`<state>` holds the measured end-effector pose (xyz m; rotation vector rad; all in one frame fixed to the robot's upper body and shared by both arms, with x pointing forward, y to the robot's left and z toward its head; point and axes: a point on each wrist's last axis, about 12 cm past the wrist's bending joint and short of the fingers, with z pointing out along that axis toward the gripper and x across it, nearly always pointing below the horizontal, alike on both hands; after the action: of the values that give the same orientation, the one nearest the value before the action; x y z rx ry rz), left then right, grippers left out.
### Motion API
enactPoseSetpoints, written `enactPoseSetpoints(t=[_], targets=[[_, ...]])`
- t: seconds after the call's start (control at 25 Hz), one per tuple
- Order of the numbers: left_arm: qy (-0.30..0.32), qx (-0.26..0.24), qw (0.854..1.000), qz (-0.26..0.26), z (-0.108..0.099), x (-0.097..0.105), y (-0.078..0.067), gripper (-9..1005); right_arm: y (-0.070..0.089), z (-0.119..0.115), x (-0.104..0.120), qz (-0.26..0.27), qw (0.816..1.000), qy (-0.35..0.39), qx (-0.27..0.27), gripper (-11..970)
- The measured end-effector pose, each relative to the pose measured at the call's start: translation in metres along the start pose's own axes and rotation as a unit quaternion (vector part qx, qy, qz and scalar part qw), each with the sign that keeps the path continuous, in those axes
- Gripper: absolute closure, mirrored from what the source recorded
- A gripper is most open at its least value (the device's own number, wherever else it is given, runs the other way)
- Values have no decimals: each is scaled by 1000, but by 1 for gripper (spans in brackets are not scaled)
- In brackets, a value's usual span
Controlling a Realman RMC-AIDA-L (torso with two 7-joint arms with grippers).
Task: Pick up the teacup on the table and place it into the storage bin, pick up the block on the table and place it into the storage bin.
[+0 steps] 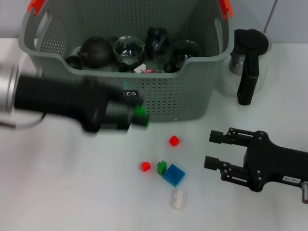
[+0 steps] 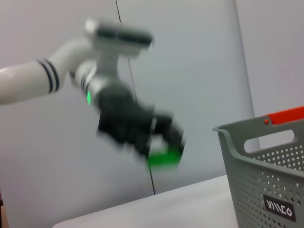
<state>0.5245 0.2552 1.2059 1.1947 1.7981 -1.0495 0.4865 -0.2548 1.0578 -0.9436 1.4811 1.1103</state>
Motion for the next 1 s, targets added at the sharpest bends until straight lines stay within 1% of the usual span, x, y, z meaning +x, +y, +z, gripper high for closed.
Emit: enactPoseSetpoints(t=[0.08, 0.12, 0.16, 0.24, 0.32, 0.44, 0.56, 0.68, 0.76, 0.84, 1.0], targets=[[-7, -22, 1000, 1, 0, -31, 7, 595, 0, 0, 0, 0, 1000, 0, -1, 334], [-8, -31, 999, 2, 1, -38, 11, 595, 0, 1, 0, -1, 1000, 1, -2, 334], [-10, -48, 999, 3, 2, -49, 18, 595, 0, 1, -1, -1, 1000, 1, -3, 334], [-7, -80, 997, 0, 9, -65, 36, 595, -1, 2, -1, -2, 1000, 1, -5, 334], [-8, -119, 993, -7, 15, -72, 53, 595, -1, 3, -2, -3, 1000, 1, -6, 335], [-14, -189, 982, -23, 25, -70, 79, 595, -1, 3, -2, -3, 1000, 0, -8, 335], [-4, -256, 966, -38, 42, -57, 102, 594, 1, 4, -2, -3, 1000, -3, -13, 335], [19, -289, 954, -70, 56, -44, 118, 594, 2, 3, -3, -3, 1000, -6, -16, 335], [30, -294, 951, -91, 61, -39, 126, 594, 1, 3, -4, -3, 1000, -6, -18, 335], [42, -289, 951, -102, 66, -37, 130, 594, 1, 4, -4, -4, 1000, -6, -19, 334], [41, -284, 953, -99, 68, -41, 129, 519, 1, 3, -4, -4, 1000, -6, -19, 335]])
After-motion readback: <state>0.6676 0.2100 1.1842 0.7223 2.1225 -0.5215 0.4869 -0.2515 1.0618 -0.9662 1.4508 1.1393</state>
